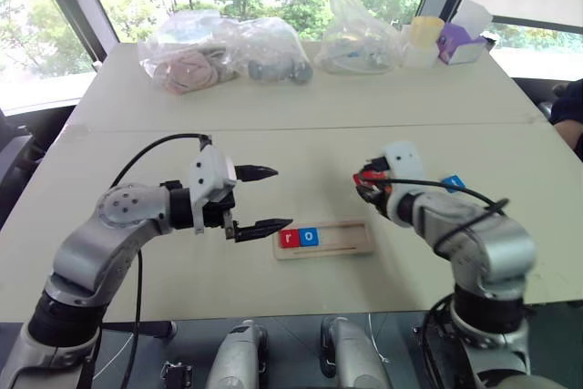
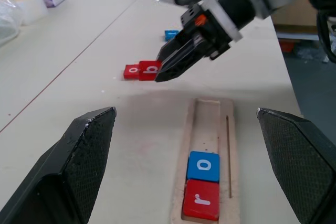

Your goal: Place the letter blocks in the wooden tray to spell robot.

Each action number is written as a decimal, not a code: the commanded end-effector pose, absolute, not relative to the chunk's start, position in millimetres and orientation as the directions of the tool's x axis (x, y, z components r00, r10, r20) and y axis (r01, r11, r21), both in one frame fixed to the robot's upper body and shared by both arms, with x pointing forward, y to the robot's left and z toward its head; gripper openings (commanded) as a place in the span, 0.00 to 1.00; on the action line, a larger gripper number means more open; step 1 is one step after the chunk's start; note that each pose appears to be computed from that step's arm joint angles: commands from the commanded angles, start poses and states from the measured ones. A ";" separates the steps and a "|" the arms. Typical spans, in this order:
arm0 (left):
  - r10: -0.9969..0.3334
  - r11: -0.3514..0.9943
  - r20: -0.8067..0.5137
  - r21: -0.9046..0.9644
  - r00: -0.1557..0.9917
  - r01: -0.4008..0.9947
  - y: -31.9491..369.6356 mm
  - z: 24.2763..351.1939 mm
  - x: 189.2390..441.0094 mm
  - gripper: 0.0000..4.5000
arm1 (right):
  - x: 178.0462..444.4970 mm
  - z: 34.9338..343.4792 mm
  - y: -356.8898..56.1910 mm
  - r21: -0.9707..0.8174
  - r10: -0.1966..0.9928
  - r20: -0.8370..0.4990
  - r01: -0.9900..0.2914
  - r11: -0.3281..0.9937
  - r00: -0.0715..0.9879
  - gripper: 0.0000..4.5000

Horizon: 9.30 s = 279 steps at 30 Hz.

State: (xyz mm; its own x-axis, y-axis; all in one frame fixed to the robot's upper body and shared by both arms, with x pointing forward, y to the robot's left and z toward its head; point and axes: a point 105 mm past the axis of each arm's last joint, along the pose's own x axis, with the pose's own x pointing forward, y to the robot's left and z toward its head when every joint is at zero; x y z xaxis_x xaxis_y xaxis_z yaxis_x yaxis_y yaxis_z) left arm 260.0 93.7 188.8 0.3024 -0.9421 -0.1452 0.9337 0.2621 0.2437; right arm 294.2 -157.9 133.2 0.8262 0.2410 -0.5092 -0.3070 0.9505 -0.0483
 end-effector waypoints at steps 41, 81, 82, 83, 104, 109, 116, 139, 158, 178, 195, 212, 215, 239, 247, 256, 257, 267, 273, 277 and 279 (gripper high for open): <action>-0.954 0.222 -0.129 0.306 0.271 0.926 89.5 189.8 264.5 1.00 | 245.4 175.1 -215.1 -0.327 0.562 -0.625 -0.835 0.442 0.542 0.98; -0.950 0.213 -0.145 0.345 0.277 0.914 90.0 200.0 262.7 1.00 | 289.6 93.3 -263.4 -0.276 0.632 -0.702 -0.943 0.183 0.328 0.98; -0.950 0.213 -0.145 0.345 0.276 0.914 89.8 200.0 262.8 1.00 | 289.6 93.3 -264.2 -0.275 0.631 -0.702 -0.943 0.186 0.329 0.98; -0.950 0.212 -0.145 0.345 0.276 0.914 89.8 199.9 262.7 1.00 | 289.1 93.2 -264.5 -0.272 0.631 -0.703 -0.944 0.186 0.327 0.98; -0.951 0.217 -0.135 0.350 0.278 0.911 87.6 199.9 266.0 1.00 | 285.8 147.1 -212.7 -0.261 0.722 -0.642 -0.959 0.112 0.259 0.25; -0.952 0.219 -0.126 0.352 0.278 0.910 85.0 199.9 267.0 1.00 | 276.4 160.6 -170.7 -0.230 0.764 -0.621 -0.973 0.033 0.173 0.25; -0.951 0.228 -0.117 0.356 0.286 0.906 84.5 200.8 266.6 1.00 | 282.1 138.7 -127.6 -0.210 0.751 -0.653 -0.976 -0.060 0.094 0.25; -0.939 0.216 -0.176 0.370 0.296 0.904 93.3 189.5 255.4 1.00 | 298.6 115.3 -110.8 -0.194 0.739 -0.668 -0.979 -0.059 0.088 0.25; -0.942 0.211 -0.173 0.364 0.289 0.907 92.7 188.2 255.0 1.00 | 299.5 110.9 -110.0 -0.203 0.727 -0.681 -0.976 -0.072 0.088 0.25; -0.943 0.214 -0.166 0.365 0.290 0.906 91.3 188.2 255.8 1.00 | 298.1 108.0 -111.6 -0.194 0.712 -0.697 -0.978 -0.077 0.082 0.25; -0.946 0.210 -0.158 0.363 0.282 0.908 86.9 189.1 256.3 1.00 | 300.8 120.9 -111.9 -0.208 0.722 -0.686 -0.975 -0.073 0.093 0.75; -0.941 0.227 -0.158 0.360 0.299 0.905 89.6 188.7 256.9 1.00 | 354.7 178.6 -160.5 -0.478 0.641 -0.439 -0.768 0.427 0.630 0.75; -0.941 0.232 -0.154 0.355 0.301 0.906 89.1 187.5 256.6 1.00 | 363.9 180.2 -185.6 -0.456 0.503 -0.356 -0.616 0.643 0.788 0.75; -0.948 0.215 -0.148 0.359 0.283 0.908 86.3 190.4 257.4 1.00 | 378.0 111.0 -193.7 -0.203 0.104 -0.387 -0.195 0.960 0.916 0.75; -0.948 0.217 -0.144 0.355 0.283 0.909 83.8 189.3 256.9 1.00 | 380.5 107.5 -186.8 -0.166 0.124 -0.405 -0.207 0.964 0.906 0.33; -0.951 0.211 -0.143 0.345 0.273 0.915 82.2 186.8 255.6 1.00 | 332.9 137.4 -211.0 -0.224 0.053 -0.356 -0.141 0.964 0.933 0.25; -0.951 0.210 -0.144 0.342 0.272 0.916 82.3 186.0 255.7 1.00 | 317.8 136.9 -216.0 -0.231 0.018 -0.364 -0.109 0.967 0.931 0.25; -0.960 0.185 -0.143 0.326 0.242 0.927 78.8 179.9 256.1 1.00 | 237.2 111.6 -212.6 -0.169 -0.120 -0.472 0.043 0.985 0.873 0.25; -0.962 0.178 -0.142 0.330 0.235 0.927 78.7 180.7 258.6 1.00 | 235.9 98.9 -209.4 -0.101 -0.135 -0.519 0.096 0.990 0.844 0.25; -0.962 0.173 -0.144 0.333 0.232 0.927 78.4 180.4 257.9 1.00 | 243.0 99.5 -207.2 -0.088 -0.127 -0.509 0.095 0.992 0.851 0.25; -0.962 0.173 -0.144 0.333 0.231 0.927 78.1 180.5 257.1 1.00 | 246.5 100.7 -205.0 -0.084 -0.118 -0.504 0.088 0.993 0.856 0.25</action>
State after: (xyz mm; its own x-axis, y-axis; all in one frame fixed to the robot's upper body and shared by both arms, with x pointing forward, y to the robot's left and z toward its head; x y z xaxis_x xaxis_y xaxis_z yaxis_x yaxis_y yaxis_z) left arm 260.1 79.6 173.0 0.2432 -0.9569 -0.1591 0.9362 0.1886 0.2965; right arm 243.3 -205.8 92.9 0.8330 -0.1169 -0.5408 0.0839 0.9928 -0.0854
